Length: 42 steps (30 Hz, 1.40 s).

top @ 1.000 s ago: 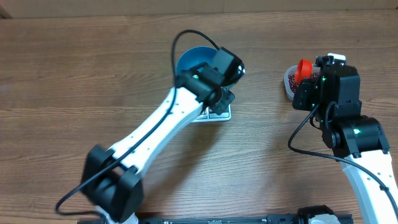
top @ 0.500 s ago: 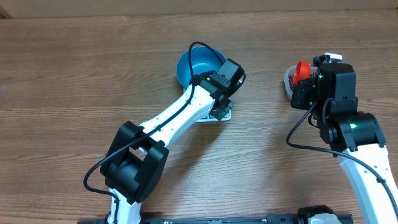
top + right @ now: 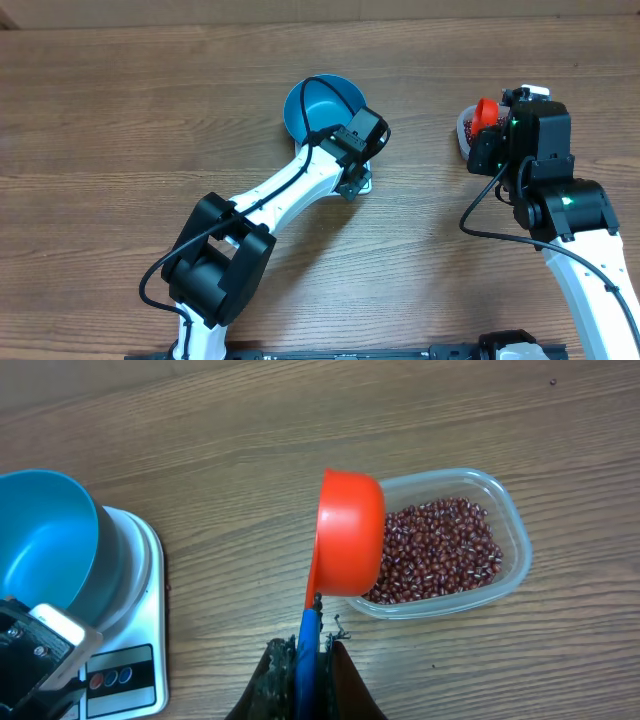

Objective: Scoop item into bowl and weigh 150g on scale
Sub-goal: 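Press the scale's tare button with the left gripper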

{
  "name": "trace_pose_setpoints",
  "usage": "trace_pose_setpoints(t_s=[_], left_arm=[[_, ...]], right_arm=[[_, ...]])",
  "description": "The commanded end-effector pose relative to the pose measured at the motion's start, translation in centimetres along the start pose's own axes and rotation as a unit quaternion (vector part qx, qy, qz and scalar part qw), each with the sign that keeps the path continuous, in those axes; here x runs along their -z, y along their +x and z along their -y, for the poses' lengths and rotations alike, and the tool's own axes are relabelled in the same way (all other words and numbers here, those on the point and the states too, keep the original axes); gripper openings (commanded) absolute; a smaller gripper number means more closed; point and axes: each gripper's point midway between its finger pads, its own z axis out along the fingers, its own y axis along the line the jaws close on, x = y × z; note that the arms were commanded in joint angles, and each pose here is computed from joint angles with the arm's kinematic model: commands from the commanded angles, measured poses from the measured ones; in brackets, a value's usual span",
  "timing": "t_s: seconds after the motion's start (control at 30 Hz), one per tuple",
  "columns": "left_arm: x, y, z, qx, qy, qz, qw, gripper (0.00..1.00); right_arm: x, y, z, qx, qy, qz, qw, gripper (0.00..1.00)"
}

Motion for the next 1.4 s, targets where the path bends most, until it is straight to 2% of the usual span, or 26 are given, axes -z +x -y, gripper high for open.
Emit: trace_pose_setpoints(t_s=[0.0, 1.37], left_arm=[[-1.2, 1.2, 0.0, 0.014, -0.005, -0.017, 1.000, 0.04], [-1.4, 0.1, -0.3, 0.020, -0.009, 0.006, 1.000, 0.04]], right_arm=[[0.5, -1.3, 0.1, -0.005, 0.004, 0.018, 1.000, 0.04], [0.5, -1.3, 0.1, -0.005, 0.004, 0.018, 1.000, 0.04]])
